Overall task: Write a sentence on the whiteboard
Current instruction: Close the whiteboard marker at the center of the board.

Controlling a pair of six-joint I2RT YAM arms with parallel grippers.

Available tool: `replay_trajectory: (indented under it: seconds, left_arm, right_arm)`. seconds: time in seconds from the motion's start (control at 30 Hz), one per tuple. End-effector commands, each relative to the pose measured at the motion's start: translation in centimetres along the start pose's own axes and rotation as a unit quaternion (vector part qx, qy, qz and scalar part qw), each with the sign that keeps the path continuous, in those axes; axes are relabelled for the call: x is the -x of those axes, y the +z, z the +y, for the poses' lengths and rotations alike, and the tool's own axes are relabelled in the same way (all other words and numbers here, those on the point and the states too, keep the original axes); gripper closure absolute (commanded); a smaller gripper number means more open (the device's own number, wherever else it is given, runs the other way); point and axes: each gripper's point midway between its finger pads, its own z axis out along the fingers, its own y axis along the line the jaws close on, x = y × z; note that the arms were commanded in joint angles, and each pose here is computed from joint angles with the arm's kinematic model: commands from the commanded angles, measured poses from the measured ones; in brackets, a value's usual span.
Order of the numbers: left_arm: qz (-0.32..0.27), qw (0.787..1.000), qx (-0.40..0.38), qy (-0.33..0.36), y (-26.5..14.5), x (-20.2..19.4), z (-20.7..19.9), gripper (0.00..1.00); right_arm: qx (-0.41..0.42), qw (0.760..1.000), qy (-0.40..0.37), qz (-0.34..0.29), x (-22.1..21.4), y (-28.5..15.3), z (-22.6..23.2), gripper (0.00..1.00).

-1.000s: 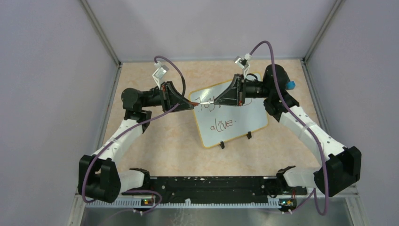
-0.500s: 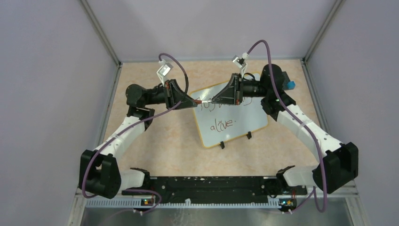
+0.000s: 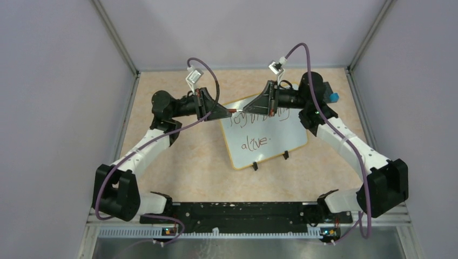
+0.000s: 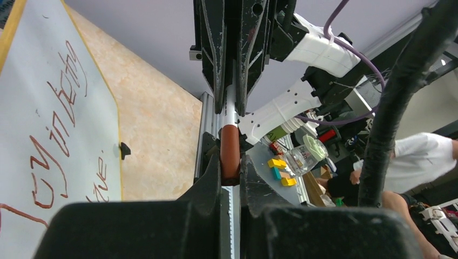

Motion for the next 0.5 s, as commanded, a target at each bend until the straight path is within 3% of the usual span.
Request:
replay_trajectory:
  seconds: [0.0,0.47]
  left_arm:
    - [0.01,1.0,-0.008,0.005,2.8,-0.1,-0.4,1.0]
    - [0.036,0.999,-0.032,0.019,4.0,-1.0,-1.1,1.0]
  right_arm:
    - [0.023,0.999,-0.046,-0.013,1.6,2.5,2.2,1.0]
    - [0.065,0.995,-0.053,0.049,-2.0,4.4,4.0,1.0]
